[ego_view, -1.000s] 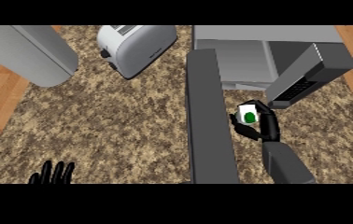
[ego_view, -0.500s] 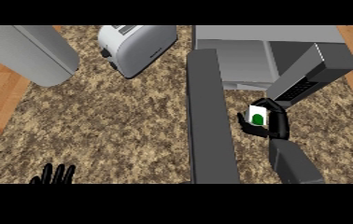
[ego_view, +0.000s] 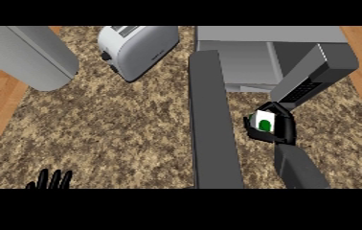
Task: Pick up the milk, place it into the microwave and close the microwave
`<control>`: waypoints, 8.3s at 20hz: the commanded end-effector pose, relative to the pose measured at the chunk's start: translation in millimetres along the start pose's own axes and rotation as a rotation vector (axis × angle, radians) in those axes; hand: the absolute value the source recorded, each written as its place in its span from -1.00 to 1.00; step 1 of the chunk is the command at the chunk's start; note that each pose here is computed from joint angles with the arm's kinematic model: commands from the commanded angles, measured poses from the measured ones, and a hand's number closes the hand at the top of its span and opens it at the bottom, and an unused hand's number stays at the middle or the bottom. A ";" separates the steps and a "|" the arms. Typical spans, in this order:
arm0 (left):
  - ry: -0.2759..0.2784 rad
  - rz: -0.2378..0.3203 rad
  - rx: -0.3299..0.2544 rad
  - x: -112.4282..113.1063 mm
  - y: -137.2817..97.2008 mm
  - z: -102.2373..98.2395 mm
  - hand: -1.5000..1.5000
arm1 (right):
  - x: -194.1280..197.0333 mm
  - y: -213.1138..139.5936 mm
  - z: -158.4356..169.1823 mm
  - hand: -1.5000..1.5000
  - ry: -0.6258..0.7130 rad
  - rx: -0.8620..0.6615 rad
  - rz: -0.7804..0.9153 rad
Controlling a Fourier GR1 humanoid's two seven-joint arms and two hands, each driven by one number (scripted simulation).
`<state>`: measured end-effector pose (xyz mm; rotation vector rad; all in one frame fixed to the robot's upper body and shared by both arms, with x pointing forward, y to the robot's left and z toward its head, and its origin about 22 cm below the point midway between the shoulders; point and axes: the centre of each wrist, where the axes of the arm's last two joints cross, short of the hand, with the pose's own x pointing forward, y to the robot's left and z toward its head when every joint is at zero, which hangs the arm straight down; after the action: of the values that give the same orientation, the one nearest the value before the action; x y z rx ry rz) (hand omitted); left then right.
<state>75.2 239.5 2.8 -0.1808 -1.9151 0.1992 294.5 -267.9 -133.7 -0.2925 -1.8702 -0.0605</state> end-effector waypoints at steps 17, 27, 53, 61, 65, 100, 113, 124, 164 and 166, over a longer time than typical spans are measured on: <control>0.014 0.009 0.000 2.1 -2.5 29.8 -1.00 | 60.1 -20.6 49.0 1.00 -0.095 0.126 -0.077; -0.001 0.004 0.028 -6.8 3.8 22.7 -1.00 | 119.8 9.2 22.5 1.00 -0.106 0.103 -0.273; 0.023 -0.013 0.022 2.8 33.1 27.3 -1.00 | 68.0 90.7 -83.3 1.00 0.056 0.020 0.039; 0.011 0.003 0.003 2.7 31.7 12.7 -1.00 | 70.1 66.4 -111.5 1.00 0.048 0.030 0.237; 0.012 0.004 -0.023 2.9 28.7 18.6 -1.00 | 64.3 60.9 -107.4 1.00 0.030 -0.007 0.291; 0.006 0.013 -0.084 -7.0 34.9 -5.4 -1.00 | 66.2 -14.6 -127.5 -1.00 0.032 -0.426 0.918; 0.027 0.005 -0.111 -13.4 36.4 -16.6 -1.00 | 86.5 49.4 -142.8 -1.00 -0.081 -0.079 0.863; 0.022 0.004 -0.096 -14.7 39.0 -13.0 -1.00 | 83.4 93.5 -124.0 -1.00 -0.059 0.076 0.659; 0.143 -0.047 -0.135 -26.3 16.1 -2.8 -1.00 | -9.2 -5.8 25.1 -1.00 0.031 0.199 -0.069; 0.150 -0.032 -0.147 -22.5 16.7 -7.6 -1.00 | -7.3 2.7 25.7 -1.00 0.013 0.182 -0.063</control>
<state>83.3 254.7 -19.6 -0.2438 -1.7988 0.0308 285.0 -253.7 -144.0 -0.1217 -1.7916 0.0949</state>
